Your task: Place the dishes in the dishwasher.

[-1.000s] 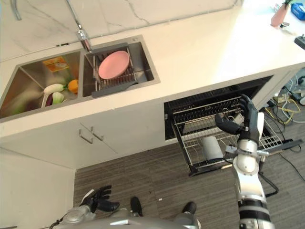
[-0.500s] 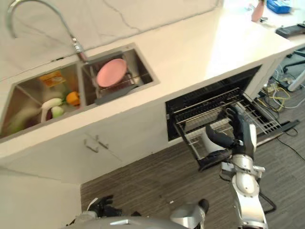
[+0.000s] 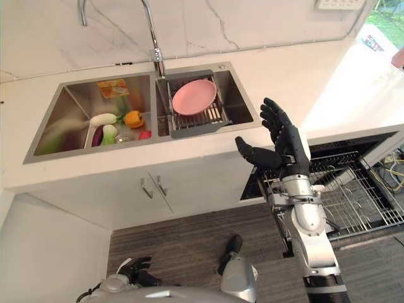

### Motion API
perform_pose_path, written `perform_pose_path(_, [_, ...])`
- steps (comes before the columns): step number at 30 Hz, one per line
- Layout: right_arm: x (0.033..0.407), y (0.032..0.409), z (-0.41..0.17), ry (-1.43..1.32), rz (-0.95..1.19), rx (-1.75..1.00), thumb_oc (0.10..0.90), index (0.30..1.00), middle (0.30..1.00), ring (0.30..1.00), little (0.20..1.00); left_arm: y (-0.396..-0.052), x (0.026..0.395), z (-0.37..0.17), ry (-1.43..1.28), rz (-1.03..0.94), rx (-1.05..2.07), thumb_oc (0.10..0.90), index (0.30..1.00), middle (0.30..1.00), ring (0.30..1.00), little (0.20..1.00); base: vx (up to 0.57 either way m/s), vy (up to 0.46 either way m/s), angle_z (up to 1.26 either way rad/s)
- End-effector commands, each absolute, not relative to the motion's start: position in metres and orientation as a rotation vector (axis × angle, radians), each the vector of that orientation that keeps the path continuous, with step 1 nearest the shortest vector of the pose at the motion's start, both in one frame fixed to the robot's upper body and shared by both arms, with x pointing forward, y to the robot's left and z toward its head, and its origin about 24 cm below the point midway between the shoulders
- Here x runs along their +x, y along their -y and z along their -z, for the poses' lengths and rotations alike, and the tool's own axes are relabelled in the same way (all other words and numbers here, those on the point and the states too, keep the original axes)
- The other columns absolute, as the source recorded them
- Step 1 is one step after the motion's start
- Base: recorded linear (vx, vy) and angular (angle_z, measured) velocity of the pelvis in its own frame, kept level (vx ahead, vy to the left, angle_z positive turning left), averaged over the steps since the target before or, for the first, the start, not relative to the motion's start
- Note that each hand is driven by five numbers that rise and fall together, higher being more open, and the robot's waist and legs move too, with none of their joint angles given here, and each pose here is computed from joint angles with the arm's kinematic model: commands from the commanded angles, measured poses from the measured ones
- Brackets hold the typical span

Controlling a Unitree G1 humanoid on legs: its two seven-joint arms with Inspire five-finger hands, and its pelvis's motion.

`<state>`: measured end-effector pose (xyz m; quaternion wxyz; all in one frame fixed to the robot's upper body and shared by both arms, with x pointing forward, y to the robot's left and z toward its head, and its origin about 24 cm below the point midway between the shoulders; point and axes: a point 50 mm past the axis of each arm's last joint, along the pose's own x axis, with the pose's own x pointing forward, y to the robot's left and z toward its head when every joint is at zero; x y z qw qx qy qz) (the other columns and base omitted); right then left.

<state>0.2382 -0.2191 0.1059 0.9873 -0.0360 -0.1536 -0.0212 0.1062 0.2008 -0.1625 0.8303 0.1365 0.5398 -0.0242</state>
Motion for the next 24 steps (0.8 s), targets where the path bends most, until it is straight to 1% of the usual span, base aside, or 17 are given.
perform_pose_path(1, [0.243, 0.226, -0.160, 0.600, 0.055, -0.039, 0.800, 0.900, 0.900, 0.900, 0.900, -0.198, 0.130, 0.155, -1.051, 0.097, 0.332, 0.800, 0.900, 0.900, 0.900, 0.900, 0.19, -0.097, 0.44])
perform_pose_path(5, [0.247, 0.225, -0.161, 0.592, 0.031, -0.048, 0.800, 0.900, 0.900, 0.900, 0.900, -0.202, 0.111, 0.160, -1.108, 0.075, 0.323, 0.800, 0.900, 0.900, 0.900, 0.900, 0.17, -0.167, 0.15])
perform_pose_path(9, [0.248, 0.223, -0.159, 0.575, -0.003, -0.034, 0.800, 0.900, 0.900, 0.900, 0.900, -0.202, 0.109, 0.161, -1.116, 0.049, 0.302, 0.800, 0.900, 0.900, 0.900, 0.900, 0.14, -0.232, 0.15])
perform_pose_path(13, [0.251, 0.222, -0.157, 0.554, -0.039, -0.028, 0.800, 0.900, 0.900, 0.900, 0.900, -0.207, 0.116, 0.158, -1.093, -0.011, 0.287, 0.800, 0.900, 0.900, 0.900, 0.900, 0.10, -0.224, -0.05])
perform_pose_path(17, [0.252, 0.224, -0.152, 0.522, -0.046, -0.030, 0.800, 0.900, 0.900, 0.900, 0.900, -0.200, 0.104, 0.163, -1.128, -0.001, 0.261, 0.800, 0.900, 0.900, 0.900, 0.900, 0.07, 0.058, -0.19])
perform_pose_path(18, [0.255, 0.224, -0.155, 0.538, -0.054, -0.070, 0.800, 0.900, 0.900, 0.900, 0.900, -0.195, 0.101, 0.164, -1.131, 0.030, 0.260, 0.800, 0.900, 0.900, 0.900, 0.900, 0.12, 0.063, -0.10])
perform_pose_path(19, [0.257, 0.224, -0.150, 0.509, -0.065, -0.051, 0.800, 0.900, 0.900, 0.900, 0.900, -0.203, 0.090, 0.166, -1.167, 0.038, 0.309, 0.800, 0.900, 0.900, 0.900, 0.900, 0.16, 0.083, -0.12])
perform_pose_path(24, [0.258, 0.227, -0.141, 0.454, -0.047, -0.125, 0.800, 0.900, 0.900, 0.900, 0.900, -0.200, 0.083, 0.167, -1.183, 0.006, 0.251, 0.800, 0.900, 0.900, 0.900, 0.900, 0.14, 0.113, -0.31])
